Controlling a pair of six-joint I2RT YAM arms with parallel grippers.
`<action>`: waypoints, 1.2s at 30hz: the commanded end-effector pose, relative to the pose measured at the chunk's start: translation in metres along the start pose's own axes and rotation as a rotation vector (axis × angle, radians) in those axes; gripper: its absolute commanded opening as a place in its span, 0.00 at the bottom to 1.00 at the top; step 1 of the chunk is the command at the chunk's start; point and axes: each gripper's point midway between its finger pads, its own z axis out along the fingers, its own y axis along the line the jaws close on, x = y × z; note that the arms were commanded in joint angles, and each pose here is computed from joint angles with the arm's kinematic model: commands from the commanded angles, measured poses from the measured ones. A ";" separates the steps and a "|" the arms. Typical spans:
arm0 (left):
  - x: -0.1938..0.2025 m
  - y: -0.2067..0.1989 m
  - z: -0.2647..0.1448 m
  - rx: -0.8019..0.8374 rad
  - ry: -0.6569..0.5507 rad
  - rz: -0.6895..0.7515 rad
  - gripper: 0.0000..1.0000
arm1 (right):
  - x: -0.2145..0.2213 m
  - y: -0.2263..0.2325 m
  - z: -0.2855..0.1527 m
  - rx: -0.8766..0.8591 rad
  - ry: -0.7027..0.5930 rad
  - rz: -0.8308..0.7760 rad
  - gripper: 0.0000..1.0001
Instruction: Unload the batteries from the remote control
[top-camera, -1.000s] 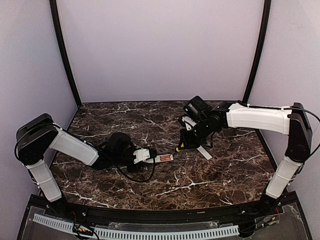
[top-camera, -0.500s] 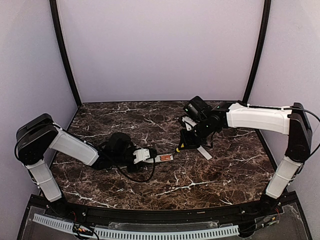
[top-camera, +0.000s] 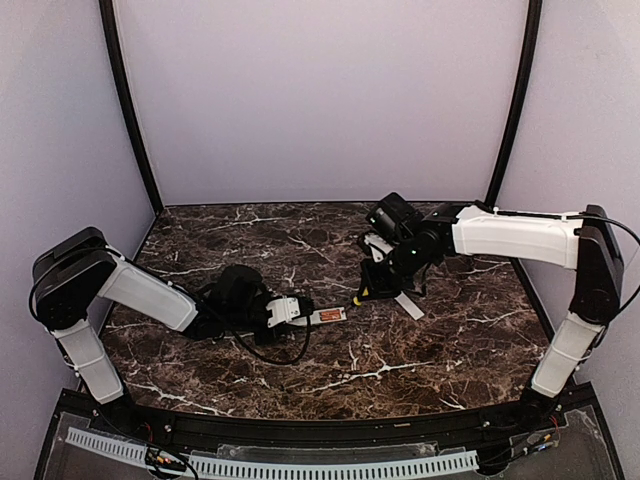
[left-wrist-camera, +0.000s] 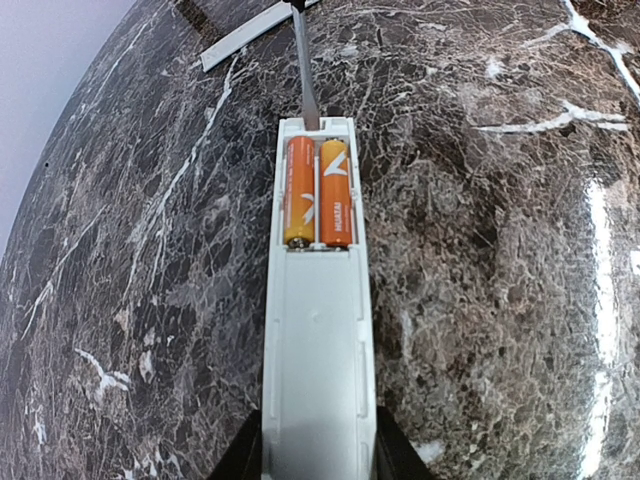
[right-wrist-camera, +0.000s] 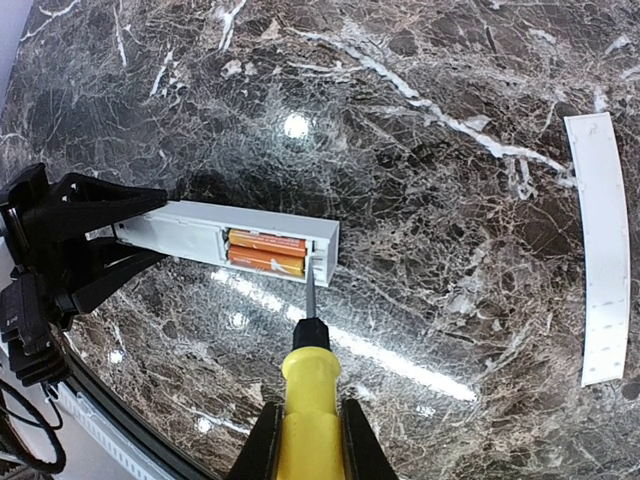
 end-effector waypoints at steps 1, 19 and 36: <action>-0.012 0.004 -0.006 -0.019 -0.037 0.012 0.00 | -0.008 0.014 0.001 -0.031 -0.016 -0.022 0.00; -0.012 0.003 -0.006 -0.017 -0.034 0.013 0.00 | -0.010 0.009 0.000 0.006 -0.023 -0.025 0.00; -0.012 0.004 -0.006 -0.018 -0.034 0.011 0.00 | -0.008 0.014 0.007 -0.014 -0.007 -0.029 0.00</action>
